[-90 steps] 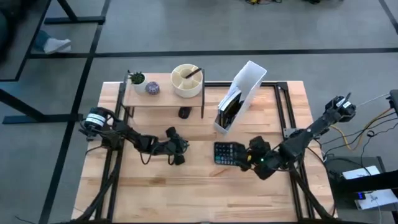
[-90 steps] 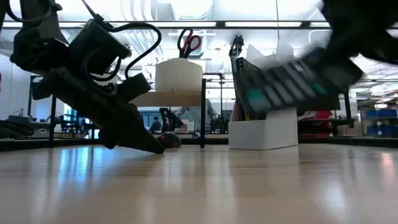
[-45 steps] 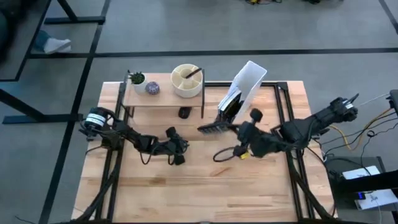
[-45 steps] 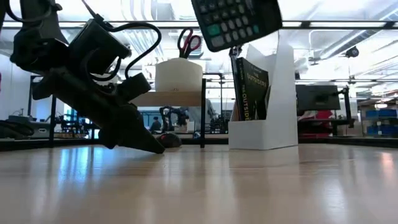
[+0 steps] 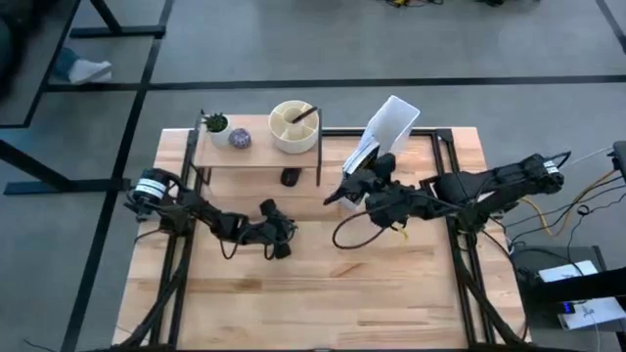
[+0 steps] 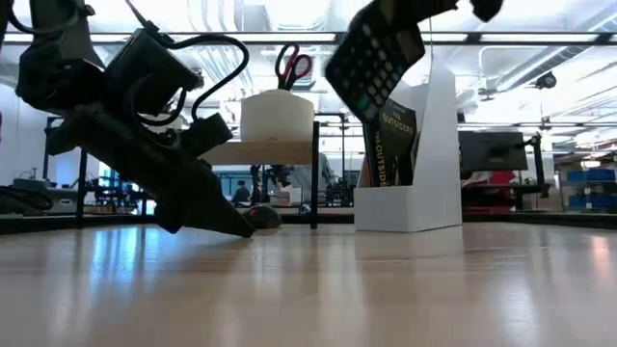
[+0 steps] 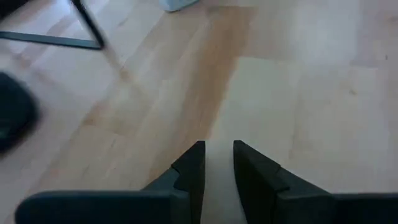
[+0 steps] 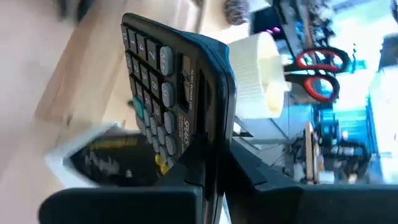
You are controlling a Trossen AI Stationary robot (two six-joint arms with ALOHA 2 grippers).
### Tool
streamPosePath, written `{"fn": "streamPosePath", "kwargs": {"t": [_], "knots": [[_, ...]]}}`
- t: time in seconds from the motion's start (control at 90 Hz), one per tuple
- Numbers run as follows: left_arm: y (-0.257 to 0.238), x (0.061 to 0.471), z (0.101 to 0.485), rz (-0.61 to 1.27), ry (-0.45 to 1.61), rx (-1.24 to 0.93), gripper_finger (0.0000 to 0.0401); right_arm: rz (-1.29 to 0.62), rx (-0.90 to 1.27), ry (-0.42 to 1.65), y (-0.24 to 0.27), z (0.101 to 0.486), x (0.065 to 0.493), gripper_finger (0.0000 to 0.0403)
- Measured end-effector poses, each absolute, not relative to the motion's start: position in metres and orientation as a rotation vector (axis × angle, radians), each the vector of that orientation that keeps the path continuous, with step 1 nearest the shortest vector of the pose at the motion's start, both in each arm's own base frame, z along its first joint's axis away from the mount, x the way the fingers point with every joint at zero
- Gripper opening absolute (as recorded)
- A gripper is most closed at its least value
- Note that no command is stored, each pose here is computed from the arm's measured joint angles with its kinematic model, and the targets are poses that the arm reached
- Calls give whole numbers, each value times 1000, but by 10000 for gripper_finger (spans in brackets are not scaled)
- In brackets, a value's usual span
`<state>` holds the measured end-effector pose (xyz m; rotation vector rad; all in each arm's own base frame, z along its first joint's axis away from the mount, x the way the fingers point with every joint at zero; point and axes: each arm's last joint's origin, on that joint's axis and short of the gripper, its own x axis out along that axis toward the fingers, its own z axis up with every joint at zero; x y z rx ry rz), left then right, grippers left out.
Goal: Stock shelves
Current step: Put the black calculator into the white file holder
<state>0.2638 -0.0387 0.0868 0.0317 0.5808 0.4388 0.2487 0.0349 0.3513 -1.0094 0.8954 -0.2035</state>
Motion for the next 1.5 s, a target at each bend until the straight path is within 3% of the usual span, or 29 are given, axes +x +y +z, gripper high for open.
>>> {"fn": "streamPosePath", "kwargs": {"t": [0.456, 0.756, 1.033, 1.5], "knots": [[-26, 267, 94, 652, 467, 25, 66, -70, -1331, 1244, -4, 335, 256, 8], [-27, 267, 94, 647, 461, -3, 66, -141, -1198, 1420, -27, 292, 292, 11], [-27, 266, 92, 629, 484, -14, 66, -231, -1090, 1448, -23, 272, 311, 77], [-27, 266, 92, 616, 490, -23, 66, -266, -870, 1287, 1, 299, 314, 176]]}}
